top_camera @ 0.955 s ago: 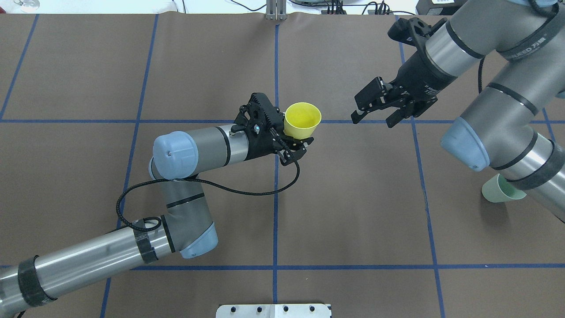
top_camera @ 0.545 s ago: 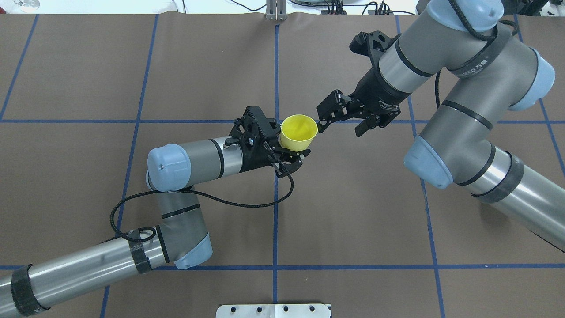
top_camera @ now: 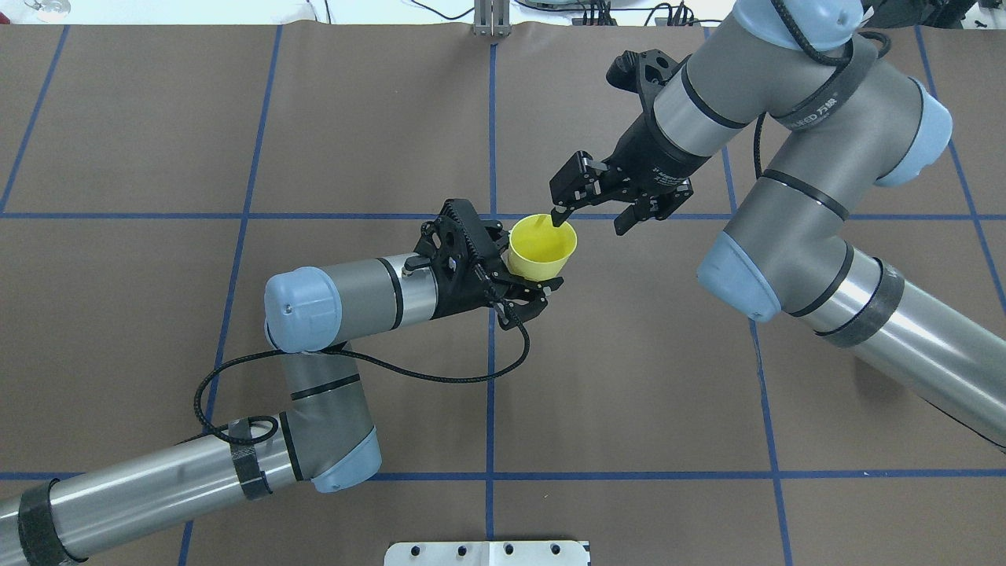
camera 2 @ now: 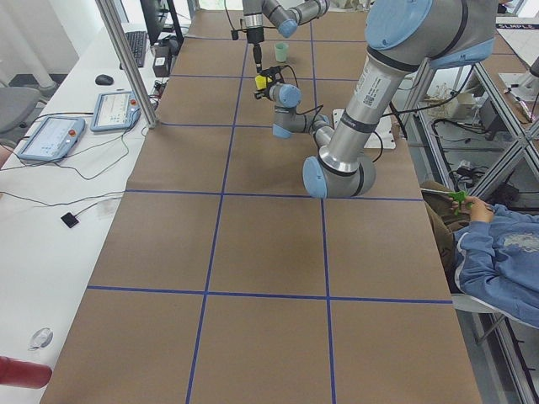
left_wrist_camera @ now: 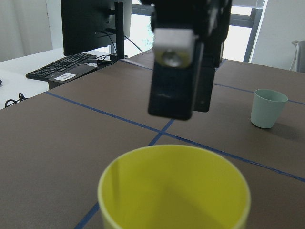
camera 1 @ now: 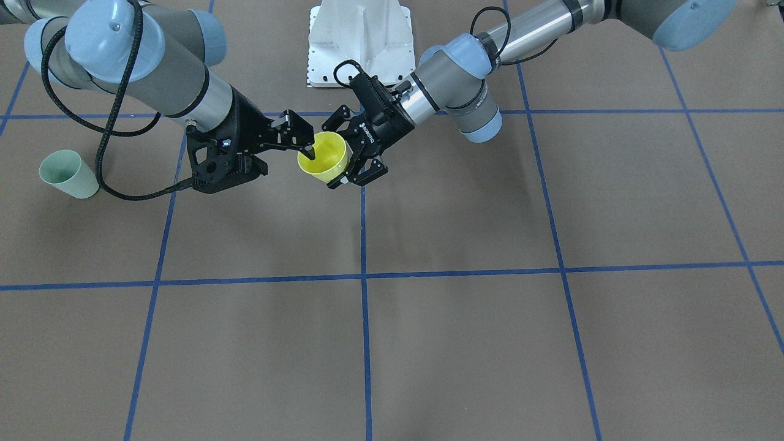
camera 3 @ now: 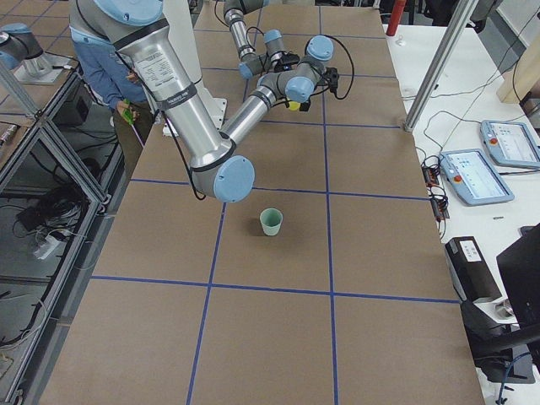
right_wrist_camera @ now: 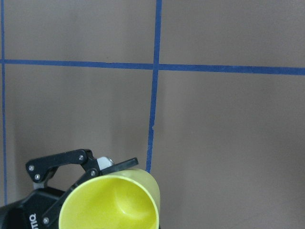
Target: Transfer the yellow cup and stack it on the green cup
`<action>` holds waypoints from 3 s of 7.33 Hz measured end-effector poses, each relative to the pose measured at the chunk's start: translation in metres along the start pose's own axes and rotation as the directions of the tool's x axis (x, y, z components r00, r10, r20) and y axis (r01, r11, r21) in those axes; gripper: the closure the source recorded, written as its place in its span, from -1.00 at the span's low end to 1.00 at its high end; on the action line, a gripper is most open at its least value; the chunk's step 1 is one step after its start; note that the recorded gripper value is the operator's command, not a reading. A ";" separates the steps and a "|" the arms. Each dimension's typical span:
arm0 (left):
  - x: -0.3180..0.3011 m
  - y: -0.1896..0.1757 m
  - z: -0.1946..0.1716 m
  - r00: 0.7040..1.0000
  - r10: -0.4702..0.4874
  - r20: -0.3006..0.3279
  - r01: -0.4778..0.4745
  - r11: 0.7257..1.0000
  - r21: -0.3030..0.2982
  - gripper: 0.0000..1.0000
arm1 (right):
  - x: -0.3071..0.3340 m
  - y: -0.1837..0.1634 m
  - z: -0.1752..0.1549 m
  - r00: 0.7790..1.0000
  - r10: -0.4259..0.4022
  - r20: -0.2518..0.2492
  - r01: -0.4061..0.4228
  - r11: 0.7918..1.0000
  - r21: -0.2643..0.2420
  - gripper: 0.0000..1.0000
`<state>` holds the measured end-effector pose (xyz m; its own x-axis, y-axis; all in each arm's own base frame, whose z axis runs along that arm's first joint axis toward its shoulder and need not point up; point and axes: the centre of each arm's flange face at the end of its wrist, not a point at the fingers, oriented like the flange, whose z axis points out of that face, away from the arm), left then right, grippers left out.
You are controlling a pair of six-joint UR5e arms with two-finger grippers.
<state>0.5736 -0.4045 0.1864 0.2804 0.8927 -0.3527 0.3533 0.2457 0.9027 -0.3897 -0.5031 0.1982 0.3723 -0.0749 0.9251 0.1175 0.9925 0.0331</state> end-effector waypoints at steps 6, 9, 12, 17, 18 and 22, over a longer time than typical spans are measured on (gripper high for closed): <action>0.009 -0.001 0.004 1.000 -0.004 -0.010 0.004 1.000 -0.001 1.00 | 0.013 -0.003 0.012 0.994 -0.095 0.049 0.097 0.994 -0.050 -0.67; 0.012 -0.006 0.007 1.000 -0.005 -0.012 0.005 1.000 0.001 1.00 | 0.015 0.000 0.014 0.989 -0.137 0.057 0.141 0.988 -0.063 -0.17; 0.019 -0.011 0.012 1.000 -0.007 -0.020 0.007 1.000 0.006 1.00 | 0.021 0.003 0.018 0.987 -0.153 0.054 0.156 0.985 -0.070 0.43; 0.025 -0.022 0.022 1.000 -0.008 -0.016 0.008 1.000 -0.011 1.00 | 0.027 0.008 0.016 0.982 -0.180 0.055 0.184 0.980 -0.070 1.00; 0.025 -0.022 0.023 1.000 -0.009 -0.016 0.009 1.000 -0.014 1.00 | 0.029 0.008 0.016 0.982 -0.178 0.056 0.182 0.981 -0.072 1.00; 0.026 -0.025 0.024 0.999 -0.013 0.031 0.013 1.000 0.012 -1.00 | 0.042 0.013 0.006 0.986 -0.155 0.062 0.160 0.984 -0.078 1.00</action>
<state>0.5930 -0.3962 0.1484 0.3029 0.8774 -0.3719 0.3674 0.2526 0.8951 -0.3783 -0.4924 0.2394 0.2921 -0.2220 0.9303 0.2468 0.9573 0.1509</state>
